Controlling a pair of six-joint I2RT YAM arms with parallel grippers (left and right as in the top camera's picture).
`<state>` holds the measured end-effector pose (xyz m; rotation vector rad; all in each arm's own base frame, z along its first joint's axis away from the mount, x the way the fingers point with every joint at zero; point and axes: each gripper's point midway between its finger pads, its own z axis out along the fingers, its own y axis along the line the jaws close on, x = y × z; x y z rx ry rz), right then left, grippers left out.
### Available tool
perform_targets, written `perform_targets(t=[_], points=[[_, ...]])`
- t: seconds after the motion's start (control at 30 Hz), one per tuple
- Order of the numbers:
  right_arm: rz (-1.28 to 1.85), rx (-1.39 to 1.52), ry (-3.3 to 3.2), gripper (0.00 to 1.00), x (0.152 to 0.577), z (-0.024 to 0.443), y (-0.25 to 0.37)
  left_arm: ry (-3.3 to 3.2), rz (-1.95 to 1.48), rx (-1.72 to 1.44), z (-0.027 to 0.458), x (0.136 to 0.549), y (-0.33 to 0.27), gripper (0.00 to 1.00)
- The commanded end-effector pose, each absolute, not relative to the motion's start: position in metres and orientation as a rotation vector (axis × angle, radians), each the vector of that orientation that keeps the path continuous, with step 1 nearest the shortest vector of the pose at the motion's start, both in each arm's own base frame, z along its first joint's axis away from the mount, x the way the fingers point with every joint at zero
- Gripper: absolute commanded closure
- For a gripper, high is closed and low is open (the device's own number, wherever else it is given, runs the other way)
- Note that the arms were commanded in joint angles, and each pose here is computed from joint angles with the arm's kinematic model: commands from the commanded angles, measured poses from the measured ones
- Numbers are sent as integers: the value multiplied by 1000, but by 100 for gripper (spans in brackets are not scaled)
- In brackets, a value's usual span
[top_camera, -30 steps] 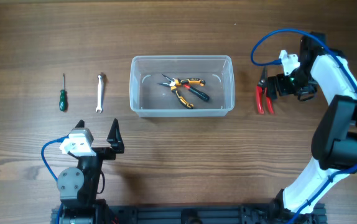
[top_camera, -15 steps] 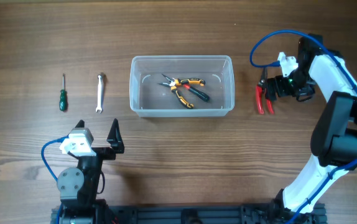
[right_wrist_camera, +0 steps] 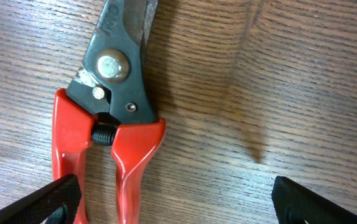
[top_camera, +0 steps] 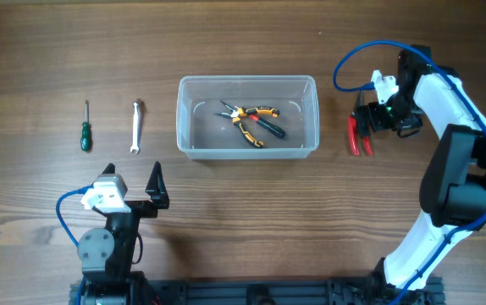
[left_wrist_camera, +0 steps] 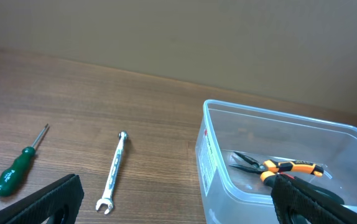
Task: Pack container
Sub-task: 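Lower the right gripper onto the pruning shears pivot and close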
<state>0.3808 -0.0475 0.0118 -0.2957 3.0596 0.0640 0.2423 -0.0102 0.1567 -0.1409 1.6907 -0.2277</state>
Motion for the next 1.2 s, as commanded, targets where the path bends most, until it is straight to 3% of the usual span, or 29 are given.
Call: perform_targets(t=[0.0, 0.93, 1.17], points=[[96, -276, 3066, 2, 381, 5, -44, 1688, -230, -159, 155, 242, -8, 0], [47, -255, 3053, 1, 385, 5, -49, 1688, -230, -159, 155, 242, -8, 0], [67, -261, 3114, 0, 377, -13, -48, 1688, -230, -159, 155, 242, -8, 0]])
